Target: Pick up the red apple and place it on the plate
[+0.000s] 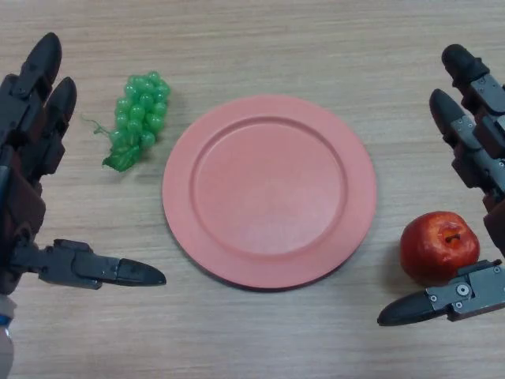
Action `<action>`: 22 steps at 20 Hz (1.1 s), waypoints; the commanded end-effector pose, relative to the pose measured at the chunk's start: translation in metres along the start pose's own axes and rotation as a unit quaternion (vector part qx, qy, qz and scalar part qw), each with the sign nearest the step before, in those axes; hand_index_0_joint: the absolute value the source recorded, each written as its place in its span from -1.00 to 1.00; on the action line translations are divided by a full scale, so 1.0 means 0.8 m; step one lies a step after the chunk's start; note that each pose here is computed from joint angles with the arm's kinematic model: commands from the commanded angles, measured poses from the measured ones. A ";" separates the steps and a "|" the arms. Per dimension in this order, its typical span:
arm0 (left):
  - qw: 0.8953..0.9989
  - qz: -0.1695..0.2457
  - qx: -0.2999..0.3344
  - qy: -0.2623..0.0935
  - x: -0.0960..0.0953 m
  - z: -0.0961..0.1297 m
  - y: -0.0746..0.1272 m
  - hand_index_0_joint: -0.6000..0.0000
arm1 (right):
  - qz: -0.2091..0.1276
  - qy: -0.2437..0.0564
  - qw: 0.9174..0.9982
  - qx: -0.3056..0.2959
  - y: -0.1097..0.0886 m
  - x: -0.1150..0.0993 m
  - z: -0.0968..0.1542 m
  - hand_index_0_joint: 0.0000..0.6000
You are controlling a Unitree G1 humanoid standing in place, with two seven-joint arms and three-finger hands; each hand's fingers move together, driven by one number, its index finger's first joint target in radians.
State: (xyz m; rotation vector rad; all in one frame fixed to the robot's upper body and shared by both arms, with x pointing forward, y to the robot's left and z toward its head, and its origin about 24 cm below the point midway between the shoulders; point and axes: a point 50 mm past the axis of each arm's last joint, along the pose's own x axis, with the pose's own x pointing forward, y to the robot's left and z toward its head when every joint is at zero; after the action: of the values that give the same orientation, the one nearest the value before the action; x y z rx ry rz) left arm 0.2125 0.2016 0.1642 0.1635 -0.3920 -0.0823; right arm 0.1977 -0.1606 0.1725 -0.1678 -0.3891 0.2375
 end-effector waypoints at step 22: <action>0.994 0.006 0.047 -0.094 -0.001 0.022 0.002 1.00 | -0.099 0.025 0.988 -0.116 -0.091 0.000 -0.136 -1.00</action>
State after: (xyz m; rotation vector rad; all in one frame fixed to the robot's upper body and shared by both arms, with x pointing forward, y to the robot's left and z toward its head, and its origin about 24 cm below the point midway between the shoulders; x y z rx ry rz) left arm 0.2170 0.1946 0.1510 0.1805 -0.3608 -0.1088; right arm 0.2538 -0.2322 0.0473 -0.3108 -0.1289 0.0395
